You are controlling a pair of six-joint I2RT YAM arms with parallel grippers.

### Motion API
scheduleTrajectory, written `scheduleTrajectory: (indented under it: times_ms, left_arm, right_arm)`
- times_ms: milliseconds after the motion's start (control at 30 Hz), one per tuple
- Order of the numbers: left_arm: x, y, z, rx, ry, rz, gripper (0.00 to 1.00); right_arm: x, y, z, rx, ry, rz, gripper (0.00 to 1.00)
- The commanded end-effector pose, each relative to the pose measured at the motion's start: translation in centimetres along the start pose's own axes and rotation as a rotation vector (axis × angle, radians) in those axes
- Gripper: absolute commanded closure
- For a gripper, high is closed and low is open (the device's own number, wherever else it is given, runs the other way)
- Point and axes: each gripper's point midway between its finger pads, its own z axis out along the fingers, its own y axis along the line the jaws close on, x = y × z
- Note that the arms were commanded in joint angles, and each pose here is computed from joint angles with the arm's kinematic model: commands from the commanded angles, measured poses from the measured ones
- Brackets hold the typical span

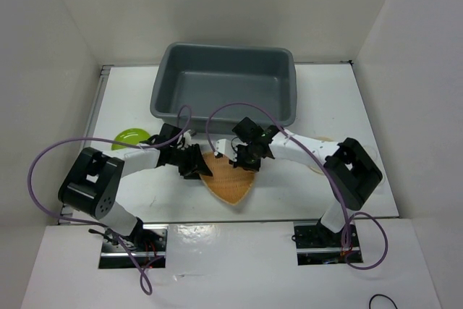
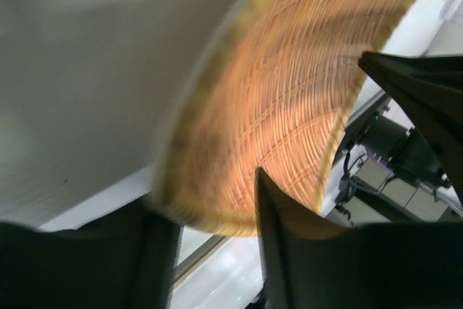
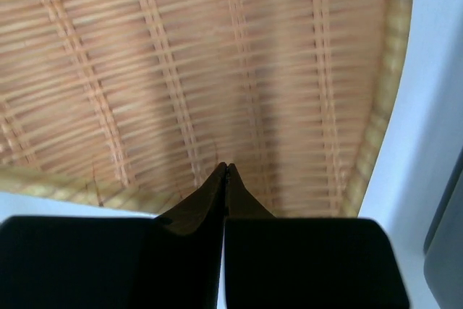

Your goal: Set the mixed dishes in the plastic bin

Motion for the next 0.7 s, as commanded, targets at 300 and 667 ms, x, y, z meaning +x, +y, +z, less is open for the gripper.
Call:
scheduleTrajectory:
  times_ms: [300, 667]
  left_arm:
    - [0.5, -4.9, -1.0, 0.122, 0.017, 0.078, 1.0]
    - [3.3, -10.5, -7.6, 0.212, -0.027, 0.175, 1.0]
  right_arm:
    - [-2.2, -0.3, -2.4, 0.052, -0.12, 0.045, 1.0]
    - [-3.1, -3.2, -17.4, 0.387, -0.437, 0.194, 1.0]
